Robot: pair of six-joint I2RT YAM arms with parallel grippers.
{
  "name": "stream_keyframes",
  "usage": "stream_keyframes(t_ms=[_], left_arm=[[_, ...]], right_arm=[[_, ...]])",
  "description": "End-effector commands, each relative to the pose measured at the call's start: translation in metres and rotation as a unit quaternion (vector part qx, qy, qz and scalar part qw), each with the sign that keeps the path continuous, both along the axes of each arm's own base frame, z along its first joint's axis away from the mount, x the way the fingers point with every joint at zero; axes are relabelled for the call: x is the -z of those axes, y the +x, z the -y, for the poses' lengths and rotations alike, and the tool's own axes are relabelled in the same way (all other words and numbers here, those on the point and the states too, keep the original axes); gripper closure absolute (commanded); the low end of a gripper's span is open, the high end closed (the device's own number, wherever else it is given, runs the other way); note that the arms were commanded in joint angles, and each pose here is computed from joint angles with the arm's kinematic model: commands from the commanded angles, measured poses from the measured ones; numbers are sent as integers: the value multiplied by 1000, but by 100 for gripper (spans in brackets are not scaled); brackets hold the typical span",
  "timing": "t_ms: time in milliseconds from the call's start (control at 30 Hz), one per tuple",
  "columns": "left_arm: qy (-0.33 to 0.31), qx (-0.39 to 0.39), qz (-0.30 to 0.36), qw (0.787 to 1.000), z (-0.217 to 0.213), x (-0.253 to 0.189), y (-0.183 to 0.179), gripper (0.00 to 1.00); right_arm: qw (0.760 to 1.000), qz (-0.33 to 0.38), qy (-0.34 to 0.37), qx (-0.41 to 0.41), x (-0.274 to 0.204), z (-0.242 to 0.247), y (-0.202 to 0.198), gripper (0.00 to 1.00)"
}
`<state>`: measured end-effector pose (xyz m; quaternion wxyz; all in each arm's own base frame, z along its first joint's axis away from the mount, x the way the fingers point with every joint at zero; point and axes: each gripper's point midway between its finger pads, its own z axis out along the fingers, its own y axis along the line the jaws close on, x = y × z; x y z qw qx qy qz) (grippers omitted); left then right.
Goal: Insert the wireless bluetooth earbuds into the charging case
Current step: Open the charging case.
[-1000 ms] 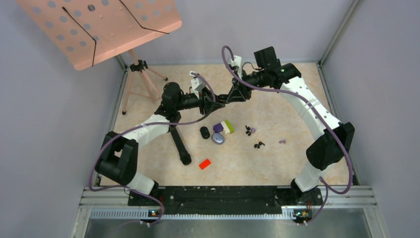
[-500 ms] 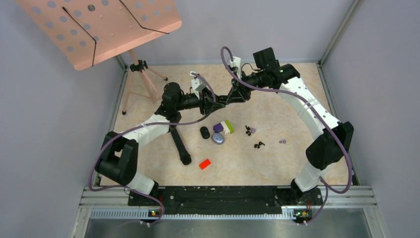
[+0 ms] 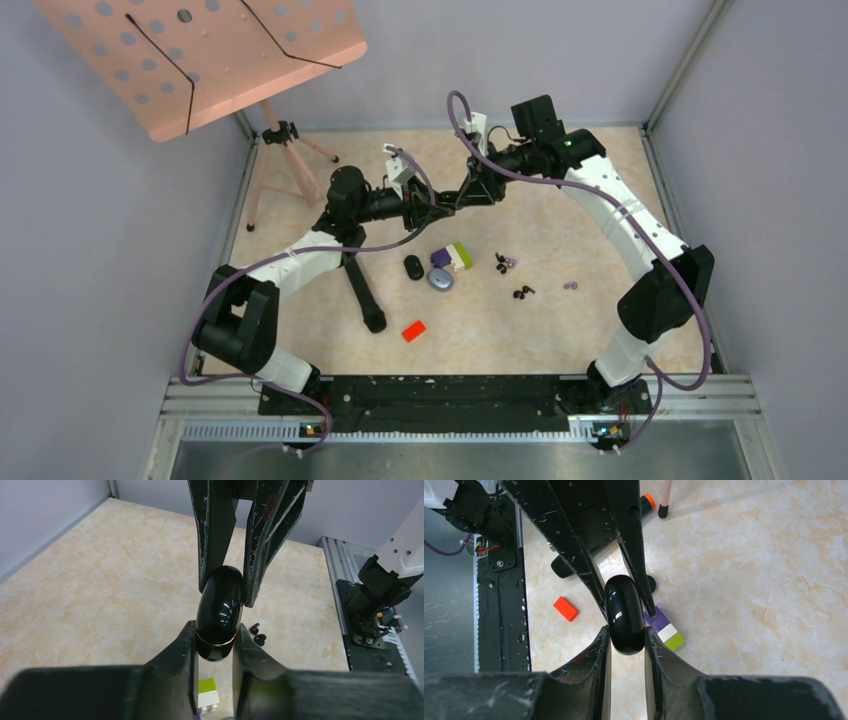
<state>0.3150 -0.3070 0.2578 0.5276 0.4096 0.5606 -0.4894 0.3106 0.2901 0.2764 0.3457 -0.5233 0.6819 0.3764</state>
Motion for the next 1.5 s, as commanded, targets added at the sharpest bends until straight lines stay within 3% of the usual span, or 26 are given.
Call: stream_keyframes(t_ms=[0,67,167,267,567,967,1167,1267,1467], left_arm=[[-18,9,41,999,4,-23,0,90],[-18,10,41,999,4,-22,0,99],[-16,19,47,999,4,-22,-3,100],[-13,33,65,997,5,-23,-7,100],[-4,56,101,993,6,-23,-13,100],[-3,41,83,996,7,-19,-8,100],[0,22,60,998,4,-12,-3,100],[-1,16,46,999,1,-10,-1,100],[-1,-1,23,1000,-10,-9,0,100]], right_arm=[[999,25,19,-7,-15,-4,1,100],[999,26,18,-5,-15,-4,1,100],[1000,14,19,6,-14,-5,3,82],[1000,1,25,18,-14,-8,7,74],[995,-36,72,62,-32,-3,34,70],[993,-52,85,57,-36,-2,30,62],[990,-29,127,62,-87,1,27,50],[987,-16,138,77,-106,12,26,48],[988,-4,85,128,-56,61,27,50]])
